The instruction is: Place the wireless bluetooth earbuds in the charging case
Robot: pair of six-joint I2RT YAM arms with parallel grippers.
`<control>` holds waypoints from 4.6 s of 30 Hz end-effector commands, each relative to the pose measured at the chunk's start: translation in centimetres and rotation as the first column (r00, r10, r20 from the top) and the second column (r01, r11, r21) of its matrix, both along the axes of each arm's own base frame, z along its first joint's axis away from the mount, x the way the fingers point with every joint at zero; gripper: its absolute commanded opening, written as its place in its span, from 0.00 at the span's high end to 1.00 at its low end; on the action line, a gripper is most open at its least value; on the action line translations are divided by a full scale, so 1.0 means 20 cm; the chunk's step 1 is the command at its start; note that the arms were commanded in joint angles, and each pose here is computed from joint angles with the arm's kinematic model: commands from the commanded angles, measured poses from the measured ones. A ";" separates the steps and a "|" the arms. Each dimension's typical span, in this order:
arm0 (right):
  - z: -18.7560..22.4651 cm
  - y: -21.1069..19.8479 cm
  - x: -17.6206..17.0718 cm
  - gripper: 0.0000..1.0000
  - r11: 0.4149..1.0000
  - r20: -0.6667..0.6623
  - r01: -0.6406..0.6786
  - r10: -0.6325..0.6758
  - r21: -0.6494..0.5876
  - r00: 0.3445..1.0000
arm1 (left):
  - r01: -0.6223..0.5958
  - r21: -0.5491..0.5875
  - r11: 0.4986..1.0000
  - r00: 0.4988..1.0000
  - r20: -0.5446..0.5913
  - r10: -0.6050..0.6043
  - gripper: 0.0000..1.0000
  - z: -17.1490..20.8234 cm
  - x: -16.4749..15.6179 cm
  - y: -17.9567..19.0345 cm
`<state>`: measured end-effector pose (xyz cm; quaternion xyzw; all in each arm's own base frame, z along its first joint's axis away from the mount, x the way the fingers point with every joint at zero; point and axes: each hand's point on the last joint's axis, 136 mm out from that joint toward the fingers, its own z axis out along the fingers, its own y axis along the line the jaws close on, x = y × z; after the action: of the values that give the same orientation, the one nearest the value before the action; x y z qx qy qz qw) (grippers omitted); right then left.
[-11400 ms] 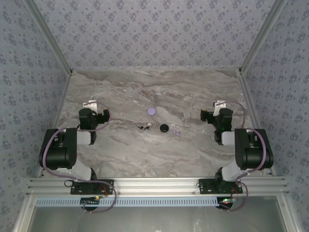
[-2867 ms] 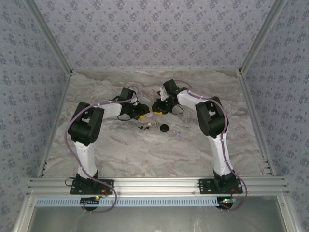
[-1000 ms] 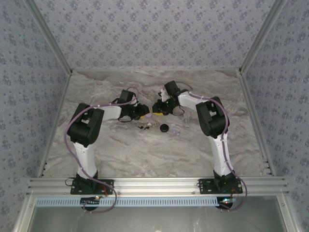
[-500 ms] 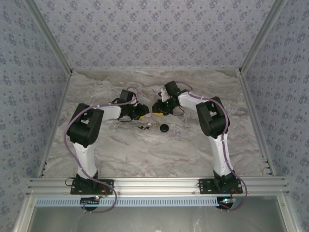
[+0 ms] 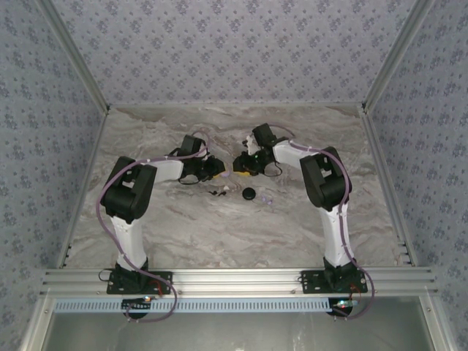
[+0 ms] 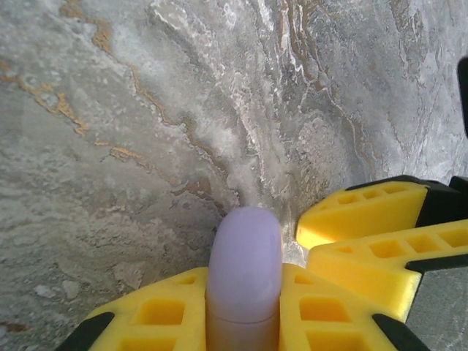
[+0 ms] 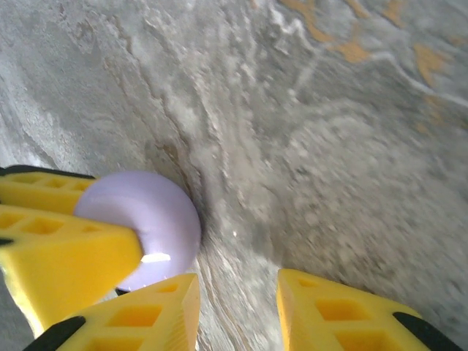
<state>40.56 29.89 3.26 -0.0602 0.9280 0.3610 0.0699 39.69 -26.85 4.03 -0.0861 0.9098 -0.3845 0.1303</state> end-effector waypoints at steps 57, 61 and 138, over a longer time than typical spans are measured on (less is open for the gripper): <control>1.27 -0.15 -0.26 0.75 0.809 0.516 -0.408 0.155 0.423 0.843 | 0.641 -0.202 0.740 0.634 0.683 -0.363 0.93 1.33 -0.30 -0.34; 1.29 -0.16 -0.26 0.79 0.814 0.524 -0.403 0.146 0.419 0.839 | 0.641 -0.203 0.740 0.636 0.680 -0.364 0.92 1.33 -0.31 -0.34; 1.28 -0.31 -0.30 0.51 0.952 0.558 -0.243 0.102 0.186 0.824 | 0.587 0.025 0.809 0.415 0.849 -0.328 0.91 1.34 -0.31 -0.30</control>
<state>35.32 24.22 28.38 -0.2198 0.7928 0.4865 0.2940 34.55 -32.97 28.05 0.2709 0.7217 -0.5452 0.3294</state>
